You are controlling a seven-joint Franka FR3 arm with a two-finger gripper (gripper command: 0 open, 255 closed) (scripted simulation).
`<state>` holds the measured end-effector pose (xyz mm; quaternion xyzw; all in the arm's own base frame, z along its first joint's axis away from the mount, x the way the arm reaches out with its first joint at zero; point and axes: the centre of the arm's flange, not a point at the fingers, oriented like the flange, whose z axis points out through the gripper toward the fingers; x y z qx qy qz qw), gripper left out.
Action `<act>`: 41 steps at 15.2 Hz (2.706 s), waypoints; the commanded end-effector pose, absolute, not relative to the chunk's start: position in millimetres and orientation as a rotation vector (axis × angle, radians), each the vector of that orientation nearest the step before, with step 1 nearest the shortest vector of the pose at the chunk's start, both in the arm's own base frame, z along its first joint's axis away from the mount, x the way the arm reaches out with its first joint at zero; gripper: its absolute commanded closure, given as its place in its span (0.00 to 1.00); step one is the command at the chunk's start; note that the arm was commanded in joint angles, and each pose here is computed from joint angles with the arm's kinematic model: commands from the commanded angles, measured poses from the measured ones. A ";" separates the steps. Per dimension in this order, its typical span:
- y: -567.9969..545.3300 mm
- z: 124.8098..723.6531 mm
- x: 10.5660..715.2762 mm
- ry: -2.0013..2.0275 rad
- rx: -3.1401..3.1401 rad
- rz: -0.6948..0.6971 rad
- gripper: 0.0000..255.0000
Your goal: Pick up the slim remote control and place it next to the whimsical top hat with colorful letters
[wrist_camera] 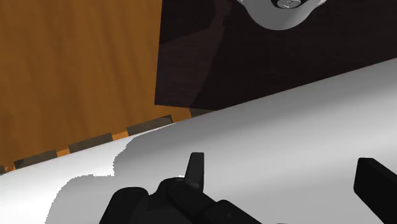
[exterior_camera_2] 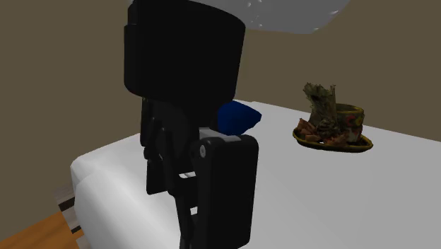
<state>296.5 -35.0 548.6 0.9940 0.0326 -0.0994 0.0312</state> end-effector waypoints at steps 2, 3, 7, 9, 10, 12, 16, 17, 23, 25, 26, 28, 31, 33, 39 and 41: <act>-24.3 543.2 292.7 0.040 3.066 -0.298 0.00; -13.5 537.7 289.4 -0.020 3.069 -0.289 0.00; 30.5 515.4 280.7 -0.261 3.069 -0.253 0.00; 52.8 504.0 279.1 -0.382 3.061 -0.234 0.00; 63.9 498.3 279.1 -0.442 3.056 -0.224 0.00; 86.2 486.8 280.4 -0.562 3.041 -0.205 0.00; 129.9 463.7 288.6 -0.800 2.998 -0.165 0.00; 140.6 458.0 291.9 -0.859 2.985 -0.155 0.00; 200.8 423.5 320.4 -1.207 2.878 -0.092 0.00; 219.1 412.1 333.3 -1.320 2.833 -0.071 0.00; 227.9 406.5 340.3 -1.376 2.809 -0.060 0.00; 244.5 395.4 355.4 -1.486 2.757 -0.039 0.00; 267.0 379.0 380.7 -1.648 2.672 -0.006 0.00; 280.2 368.3 399.1 -1.753 2.609 0.015 0.00; 281.1 341.1 400.9 -1.761 2.604 0.017 0.00; 281.1 327.5 401.1 -1.761 2.604 0.017 0.00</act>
